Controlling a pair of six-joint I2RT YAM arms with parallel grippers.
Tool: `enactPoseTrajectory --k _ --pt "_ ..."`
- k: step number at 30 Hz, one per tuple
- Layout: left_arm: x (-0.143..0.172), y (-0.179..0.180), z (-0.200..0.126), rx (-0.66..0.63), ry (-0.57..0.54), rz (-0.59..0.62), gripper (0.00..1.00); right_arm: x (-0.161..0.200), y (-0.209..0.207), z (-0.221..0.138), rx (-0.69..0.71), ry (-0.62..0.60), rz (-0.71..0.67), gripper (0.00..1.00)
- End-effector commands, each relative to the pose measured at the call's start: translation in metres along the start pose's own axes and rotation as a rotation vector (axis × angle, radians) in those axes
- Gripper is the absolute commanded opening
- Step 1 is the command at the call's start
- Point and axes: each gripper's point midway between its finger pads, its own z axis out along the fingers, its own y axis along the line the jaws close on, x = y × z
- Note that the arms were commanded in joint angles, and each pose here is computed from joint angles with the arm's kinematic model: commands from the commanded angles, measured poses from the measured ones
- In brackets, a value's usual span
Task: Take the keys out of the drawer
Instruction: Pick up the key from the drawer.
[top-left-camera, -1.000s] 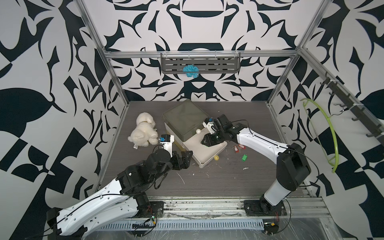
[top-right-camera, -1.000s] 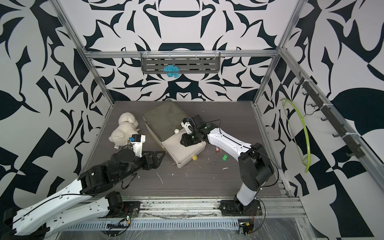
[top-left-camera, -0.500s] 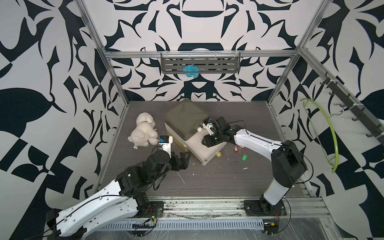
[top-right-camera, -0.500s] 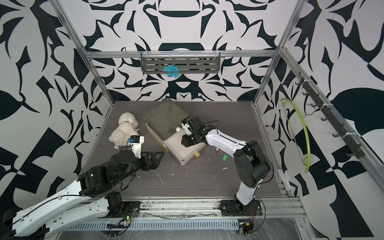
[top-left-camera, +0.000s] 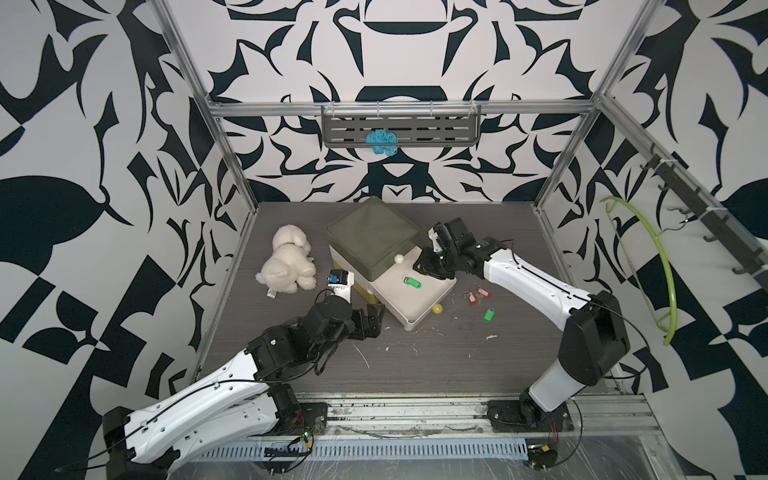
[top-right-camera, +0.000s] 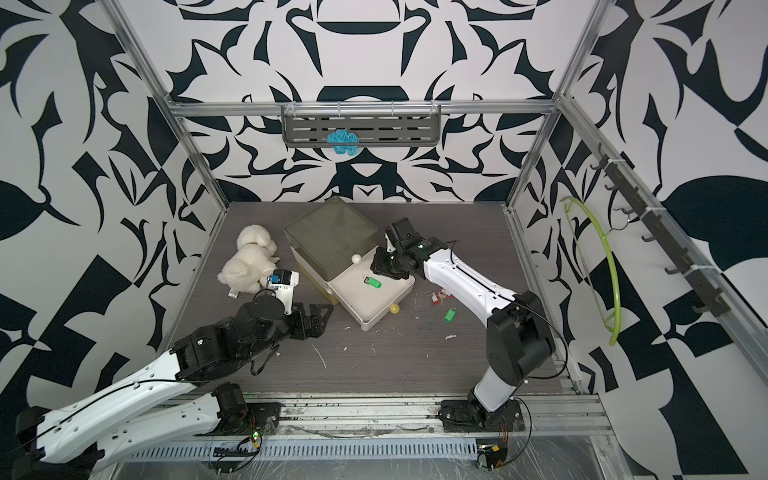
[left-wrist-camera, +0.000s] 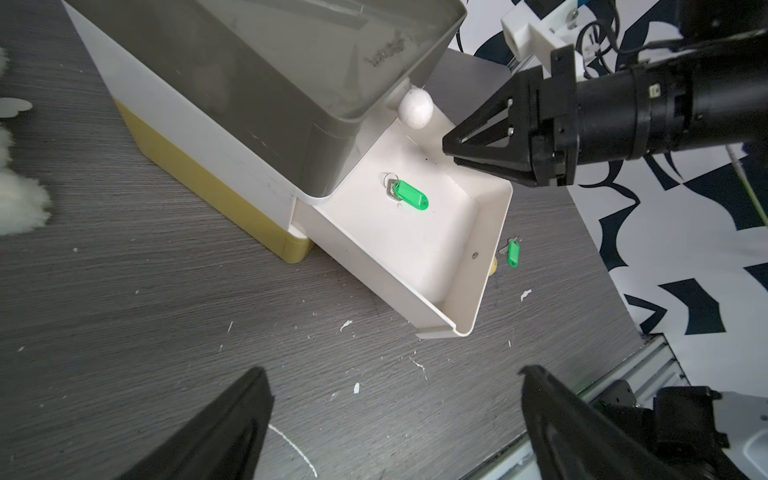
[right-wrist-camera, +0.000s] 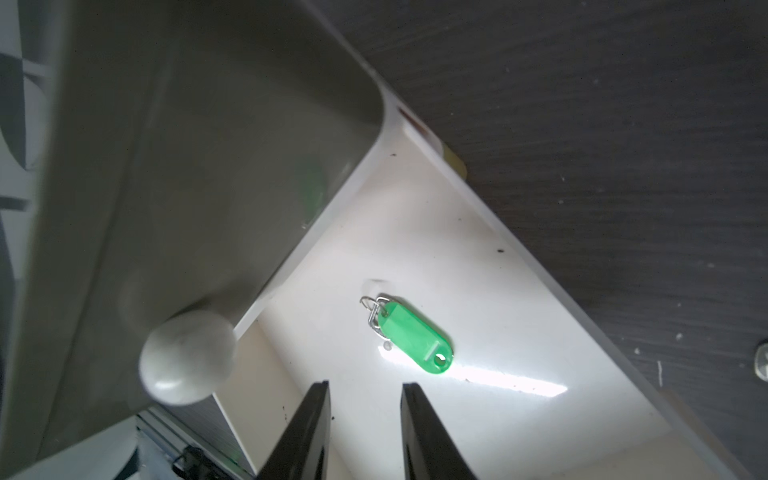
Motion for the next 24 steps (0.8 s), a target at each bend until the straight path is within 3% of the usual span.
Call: enactPoseTrajectory --k 1,8,16,24 --pt "-0.016 -0.011 -0.007 0.031 -0.027 0.012 0.99 0.013 0.006 0.004 0.006 0.107 0.234 0.36" --pt "-0.017 -0.005 -0.013 0.022 -0.046 -0.004 0.99 0.004 0.012 0.018 0.000 0.106 0.336 0.35" --pt "-0.016 0.004 -0.022 0.012 -0.068 -0.020 0.99 -0.009 -0.007 0.026 0.103 0.034 0.295 0.19" --pt "-0.018 0.005 -0.024 0.011 -0.081 -0.012 0.99 -0.003 -0.024 0.036 0.170 0.051 0.261 0.11"
